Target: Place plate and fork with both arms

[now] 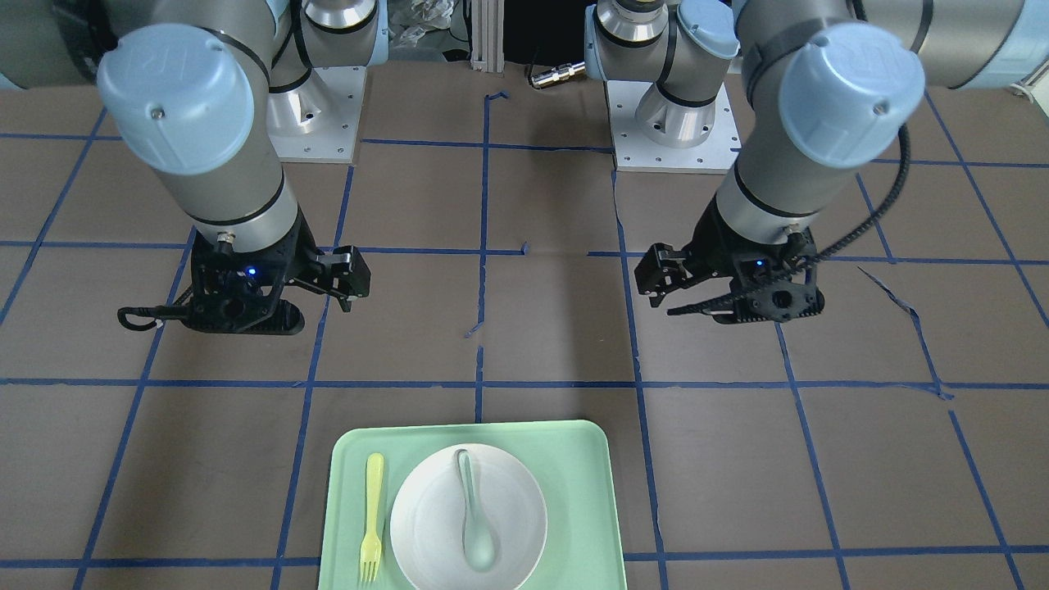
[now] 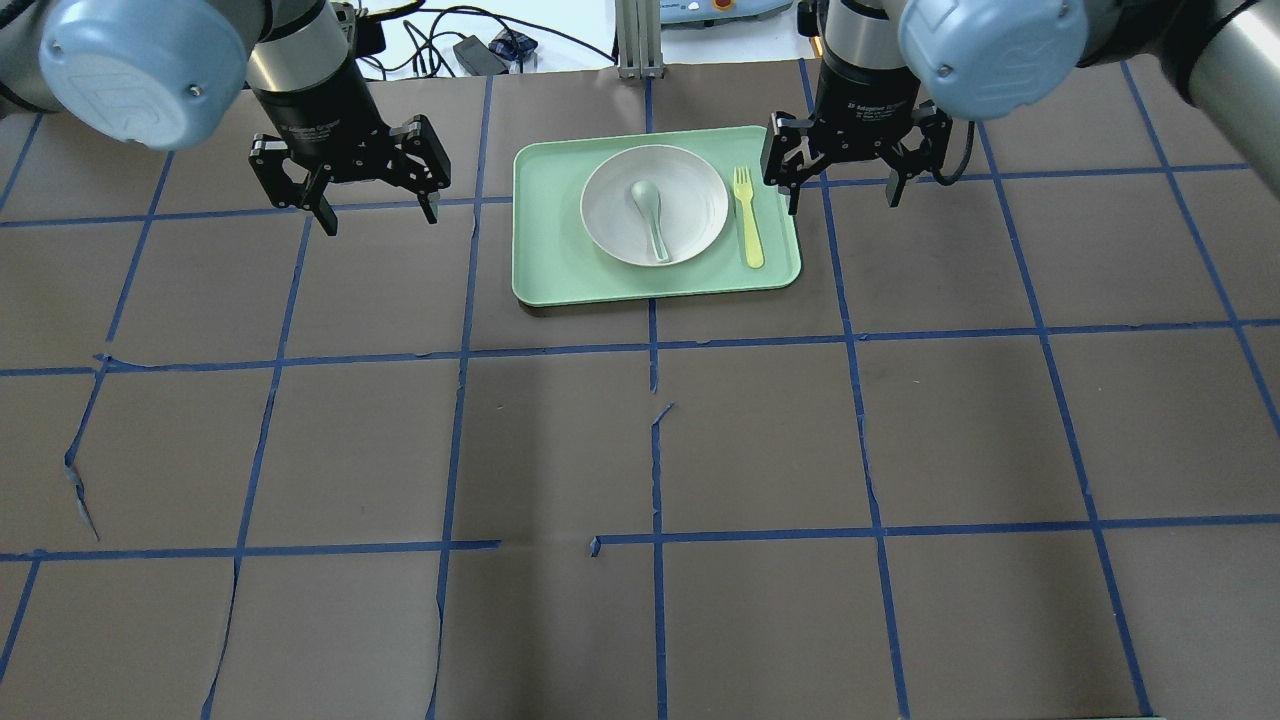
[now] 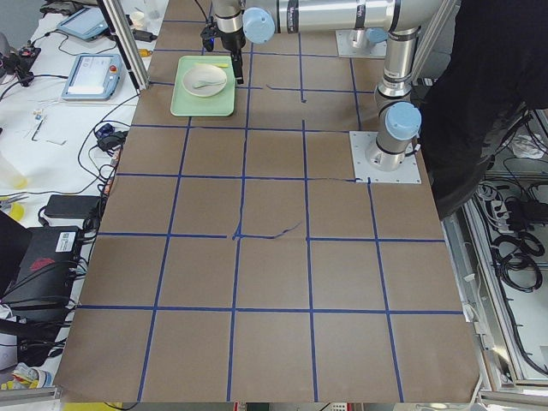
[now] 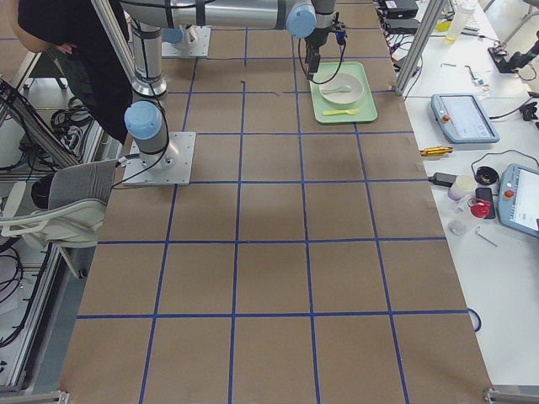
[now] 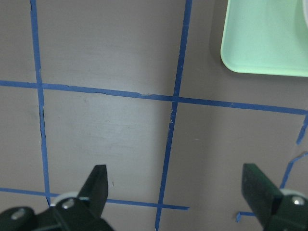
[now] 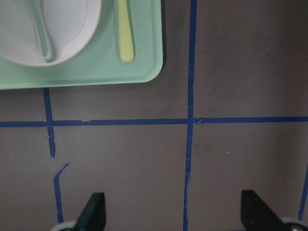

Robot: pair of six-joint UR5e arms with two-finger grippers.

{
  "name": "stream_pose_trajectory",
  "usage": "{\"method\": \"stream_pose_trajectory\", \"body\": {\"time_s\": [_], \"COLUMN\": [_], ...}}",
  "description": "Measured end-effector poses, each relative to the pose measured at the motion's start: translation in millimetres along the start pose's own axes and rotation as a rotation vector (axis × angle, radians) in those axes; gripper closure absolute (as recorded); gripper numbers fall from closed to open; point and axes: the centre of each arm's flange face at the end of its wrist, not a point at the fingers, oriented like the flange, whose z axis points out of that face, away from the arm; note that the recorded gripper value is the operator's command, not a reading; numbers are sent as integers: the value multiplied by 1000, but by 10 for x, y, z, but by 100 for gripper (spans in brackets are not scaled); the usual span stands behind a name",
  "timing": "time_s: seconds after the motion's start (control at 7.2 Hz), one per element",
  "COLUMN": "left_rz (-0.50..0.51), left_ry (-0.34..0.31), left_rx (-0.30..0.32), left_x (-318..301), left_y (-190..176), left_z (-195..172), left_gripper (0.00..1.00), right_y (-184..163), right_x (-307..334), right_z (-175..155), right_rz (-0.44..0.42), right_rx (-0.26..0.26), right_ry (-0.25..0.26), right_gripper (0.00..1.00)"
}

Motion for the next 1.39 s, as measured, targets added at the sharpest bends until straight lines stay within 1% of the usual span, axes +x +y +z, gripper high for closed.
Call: {"method": "stream_pose_trajectory", "body": {"time_s": [0.28, 0.56, 0.83, 0.97, 1.11, 1.39], "left_rz": [31, 51, 15, -8, -25, -28], "left_ry": [-3, 1, 7, 8, 9, 10], "left_rx": [16, 20, 32, 32, 27, 19], "left_x": [173, 29, -275, -366, -395, -413], "left_y": [192, 212, 150, 160, 208, 267], "left_z": [-113, -112, -119, -102, -77, -35], "left_gripper": [0, 0, 0, 0, 0, 0], "right_y": [172, 387, 491, 526, 563, 582], "right_x": [11, 38, 50, 54, 60, 56], "right_z": [-107, -290, -370, -408, -456, -493], "right_rz": [0, 0, 1, 2, 3, 5], "right_rx": [-13, -23, -31, -27, -18, -7], "right_ry": [-1, -1, -2, -4, -5, -13], "right_gripper": [0, 0, 0, 0, 0, 0]}}
